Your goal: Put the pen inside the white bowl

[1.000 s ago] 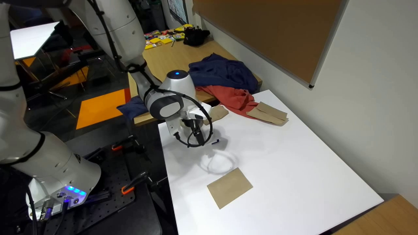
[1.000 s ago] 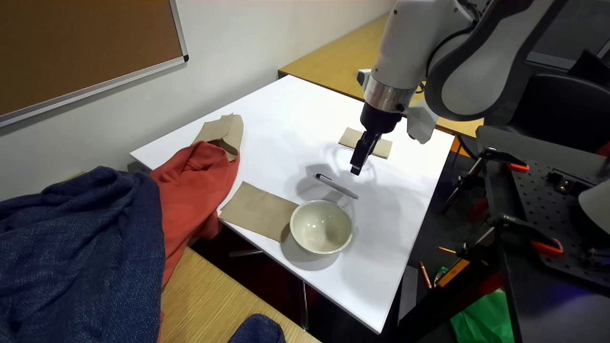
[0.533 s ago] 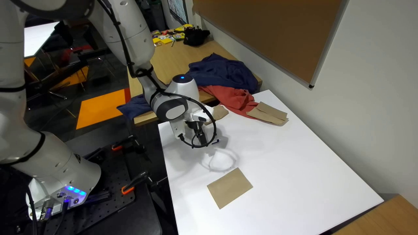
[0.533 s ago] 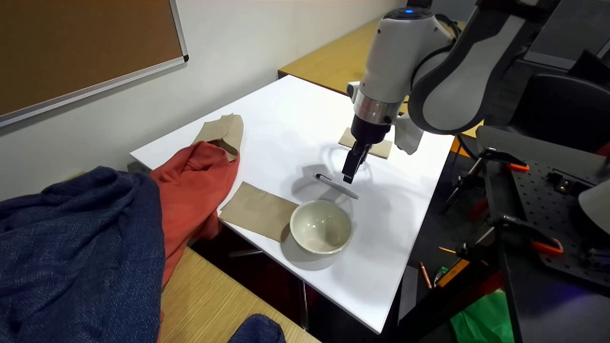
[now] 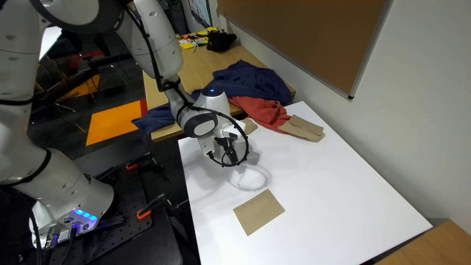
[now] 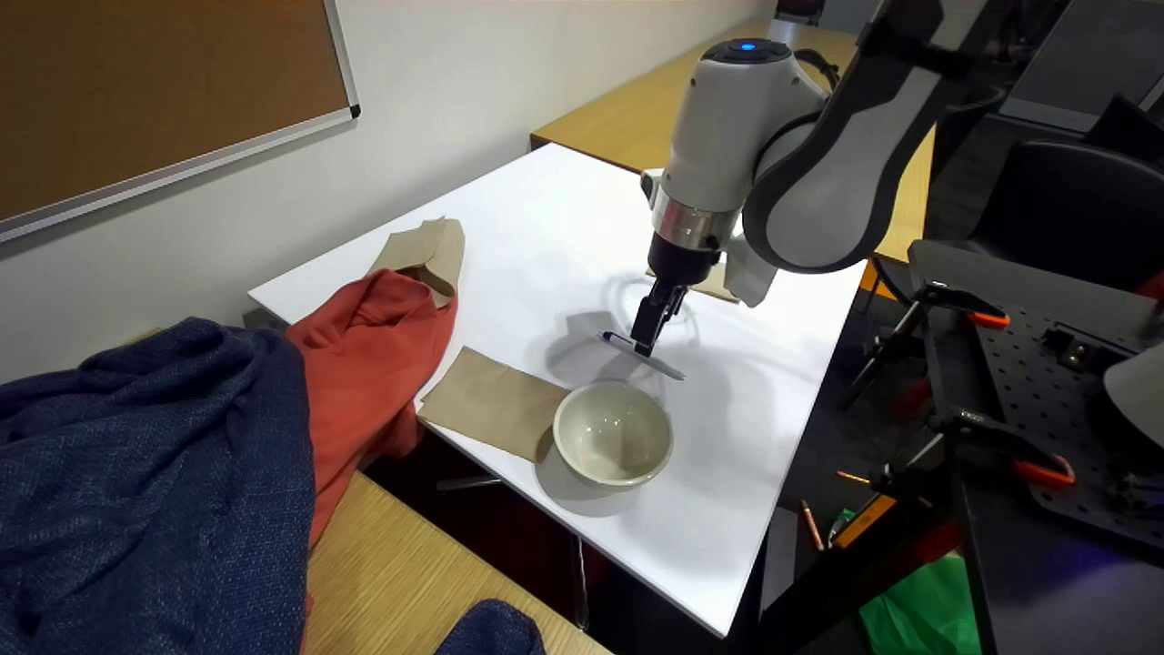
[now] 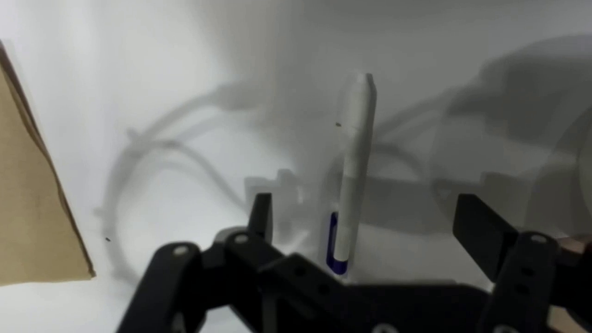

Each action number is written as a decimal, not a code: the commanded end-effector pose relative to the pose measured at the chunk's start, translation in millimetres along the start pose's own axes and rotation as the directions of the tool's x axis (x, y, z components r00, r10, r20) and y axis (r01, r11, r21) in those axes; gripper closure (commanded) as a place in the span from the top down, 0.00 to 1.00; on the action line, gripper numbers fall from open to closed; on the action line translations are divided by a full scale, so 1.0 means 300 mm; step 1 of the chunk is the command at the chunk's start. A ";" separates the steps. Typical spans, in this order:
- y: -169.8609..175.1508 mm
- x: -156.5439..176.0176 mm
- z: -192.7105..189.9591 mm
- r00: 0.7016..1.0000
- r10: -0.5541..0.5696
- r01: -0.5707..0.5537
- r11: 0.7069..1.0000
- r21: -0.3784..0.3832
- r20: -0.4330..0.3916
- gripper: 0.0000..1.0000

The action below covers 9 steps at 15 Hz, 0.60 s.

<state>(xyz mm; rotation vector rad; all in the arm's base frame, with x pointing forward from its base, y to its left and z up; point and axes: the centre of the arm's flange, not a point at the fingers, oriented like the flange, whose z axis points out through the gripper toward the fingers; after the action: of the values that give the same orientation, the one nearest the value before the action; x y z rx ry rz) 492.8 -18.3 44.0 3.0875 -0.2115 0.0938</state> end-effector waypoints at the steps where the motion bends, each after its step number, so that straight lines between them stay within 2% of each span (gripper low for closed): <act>1: -0.005 0.038 0.046 1.000 0.010 -0.010 1.000 -0.013 -0.003 1.00; 9: 0.014 0.063 0.131 0.999 0.028 -0.028 0.999 -0.025 0.016 1.00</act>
<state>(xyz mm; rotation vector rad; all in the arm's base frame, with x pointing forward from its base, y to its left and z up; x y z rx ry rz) 505.1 -25.0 13.5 3.0749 -0.2398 0.0789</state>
